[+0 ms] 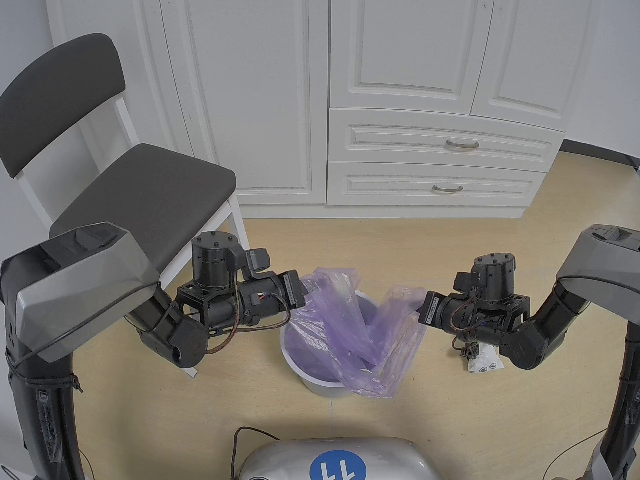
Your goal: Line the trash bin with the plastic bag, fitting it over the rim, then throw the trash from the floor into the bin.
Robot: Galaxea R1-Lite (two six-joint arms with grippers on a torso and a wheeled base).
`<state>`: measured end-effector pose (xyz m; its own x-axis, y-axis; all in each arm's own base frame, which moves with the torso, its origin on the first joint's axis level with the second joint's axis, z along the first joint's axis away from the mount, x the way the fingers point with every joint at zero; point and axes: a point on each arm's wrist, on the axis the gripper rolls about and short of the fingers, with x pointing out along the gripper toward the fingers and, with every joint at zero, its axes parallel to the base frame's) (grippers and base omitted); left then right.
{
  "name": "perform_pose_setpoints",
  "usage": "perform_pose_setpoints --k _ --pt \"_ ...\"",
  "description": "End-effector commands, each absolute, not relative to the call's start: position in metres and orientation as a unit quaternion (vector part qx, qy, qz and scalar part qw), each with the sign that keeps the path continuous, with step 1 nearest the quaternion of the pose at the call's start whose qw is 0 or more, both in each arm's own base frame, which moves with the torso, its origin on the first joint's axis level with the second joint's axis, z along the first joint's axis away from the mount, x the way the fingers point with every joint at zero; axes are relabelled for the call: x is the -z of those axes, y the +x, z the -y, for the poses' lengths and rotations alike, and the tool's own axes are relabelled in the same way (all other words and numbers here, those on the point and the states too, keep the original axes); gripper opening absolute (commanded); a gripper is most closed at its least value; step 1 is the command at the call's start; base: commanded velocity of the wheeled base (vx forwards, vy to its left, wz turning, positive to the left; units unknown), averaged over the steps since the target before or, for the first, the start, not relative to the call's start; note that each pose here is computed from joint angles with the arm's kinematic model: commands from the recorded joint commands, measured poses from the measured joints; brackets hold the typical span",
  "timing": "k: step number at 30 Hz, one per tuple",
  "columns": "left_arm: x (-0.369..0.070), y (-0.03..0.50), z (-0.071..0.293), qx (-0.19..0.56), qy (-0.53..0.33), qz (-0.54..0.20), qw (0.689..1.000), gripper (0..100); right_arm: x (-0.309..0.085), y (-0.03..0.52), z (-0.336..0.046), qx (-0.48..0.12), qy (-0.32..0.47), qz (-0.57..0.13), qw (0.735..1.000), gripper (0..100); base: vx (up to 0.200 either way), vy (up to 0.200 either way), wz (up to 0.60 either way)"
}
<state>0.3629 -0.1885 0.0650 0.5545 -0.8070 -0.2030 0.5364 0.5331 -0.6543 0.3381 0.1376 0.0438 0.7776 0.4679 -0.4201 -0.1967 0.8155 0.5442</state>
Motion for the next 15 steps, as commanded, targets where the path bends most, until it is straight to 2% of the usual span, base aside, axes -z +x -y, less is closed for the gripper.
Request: perform_pose_setpoints --k 1,9,15 --pt "-0.045 0.388 0.168 0.393 -0.278 -0.261 0.837 0 -0.050 0.339 -0.131 -0.180 0.239 -0.271 0.915 0 0.000 0.000 0.00" --pt "-0.010 0.420 0.159 0.380 -0.283 -0.263 0.840 0 -0.028 0.341 -0.143 -0.188 0.237 -0.287 0.909 0 0.000 0.000 0.00" --pt "0.006 0.444 0.166 0.386 -0.281 -0.245 0.844 0 -0.021 0.347 -0.140 -0.195 0.261 -0.253 0.911 0 0.000 0.000 0.00"
